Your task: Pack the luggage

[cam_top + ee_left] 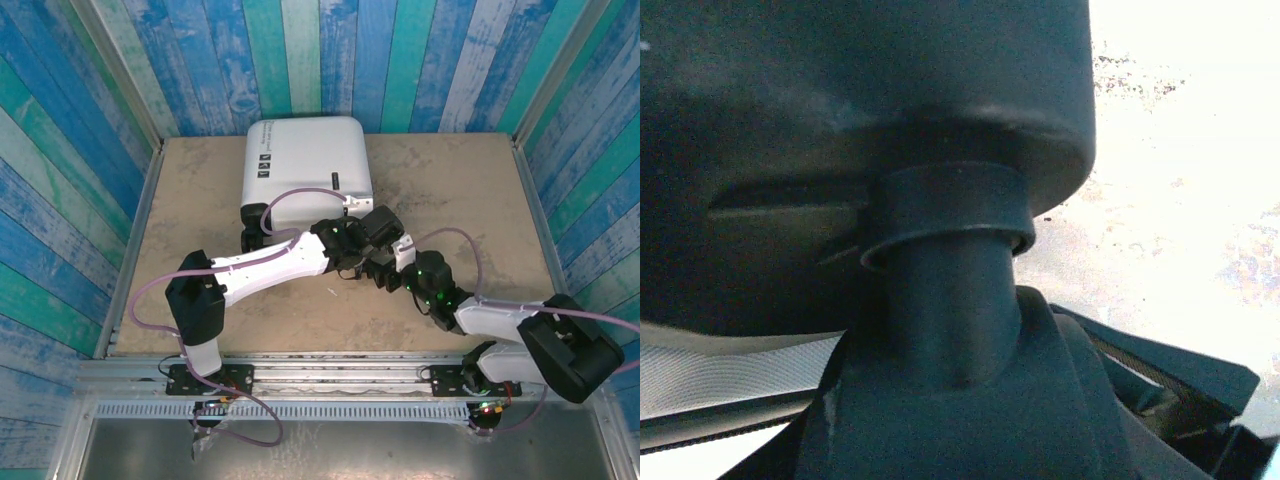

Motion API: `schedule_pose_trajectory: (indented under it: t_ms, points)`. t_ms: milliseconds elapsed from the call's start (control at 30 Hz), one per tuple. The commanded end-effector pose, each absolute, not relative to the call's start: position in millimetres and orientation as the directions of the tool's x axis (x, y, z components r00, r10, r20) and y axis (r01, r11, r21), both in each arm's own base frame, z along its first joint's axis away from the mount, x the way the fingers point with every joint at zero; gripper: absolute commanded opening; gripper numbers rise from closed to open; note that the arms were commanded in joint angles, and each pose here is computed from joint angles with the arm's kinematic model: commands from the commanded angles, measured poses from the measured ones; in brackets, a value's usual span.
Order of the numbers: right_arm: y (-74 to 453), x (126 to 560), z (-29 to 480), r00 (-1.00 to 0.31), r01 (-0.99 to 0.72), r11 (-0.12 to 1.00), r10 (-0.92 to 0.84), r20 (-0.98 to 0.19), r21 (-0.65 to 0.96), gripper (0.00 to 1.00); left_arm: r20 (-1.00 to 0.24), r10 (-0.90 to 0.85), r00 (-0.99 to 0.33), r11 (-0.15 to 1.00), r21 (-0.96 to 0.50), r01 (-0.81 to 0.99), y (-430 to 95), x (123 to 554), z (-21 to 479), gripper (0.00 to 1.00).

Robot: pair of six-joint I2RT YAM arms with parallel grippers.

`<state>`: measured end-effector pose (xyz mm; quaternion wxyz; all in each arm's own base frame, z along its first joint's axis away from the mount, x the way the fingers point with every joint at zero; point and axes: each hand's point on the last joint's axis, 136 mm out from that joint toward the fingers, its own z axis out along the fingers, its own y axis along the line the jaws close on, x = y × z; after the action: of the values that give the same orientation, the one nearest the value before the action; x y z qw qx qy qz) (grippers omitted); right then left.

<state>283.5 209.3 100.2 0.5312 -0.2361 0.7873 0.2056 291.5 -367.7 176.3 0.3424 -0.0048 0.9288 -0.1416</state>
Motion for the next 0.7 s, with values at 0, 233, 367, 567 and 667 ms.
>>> schedule_pose_trajectory:
  t_ms: [0, 233, 367, 567, 667]
  points:
    - [223.6, 291.3, 120.6, -0.281, -0.631, 0.770, -0.113, -0.953, 0.095, 0.75, -0.647, -0.063, -0.760, 0.955, -0.259, 0.142, -364.0, 288.3, 191.2, 0.00]
    - [236.0, 295.0, 113.6, -0.308, -0.692, 0.711, -0.132, -0.942, 0.126, 0.56, -0.645, -0.071, -0.761, 0.950, -0.277, 0.147, -369.6, 289.7, 193.0, 0.00]
    - [239.4, 299.2, 108.1, -0.331, -0.688, 0.711, -0.133, -0.934, 0.143, 0.37, -0.647, -0.065, -0.760, 0.949, -0.275, 0.152, -371.4, 290.4, 192.8, 0.00]
    - [240.7, 306.4, 107.8, -0.340, -0.674, 0.723, -0.121, -0.933, 0.151, 0.17, -0.647, -0.064, -0.760, 0.949, -0.275, 0.154, -371.0, 289.9, 192.1, 0.00]
    - [240.9, 306.7, 111.4, -0.336, -0.675, 0.723, -0.120, -0.934, 0.150, 0.08, -0.658, -0.058, -0.751, 0.947, -0.274, 0.167, -369.4, 289.5, 195.2, 0.00]
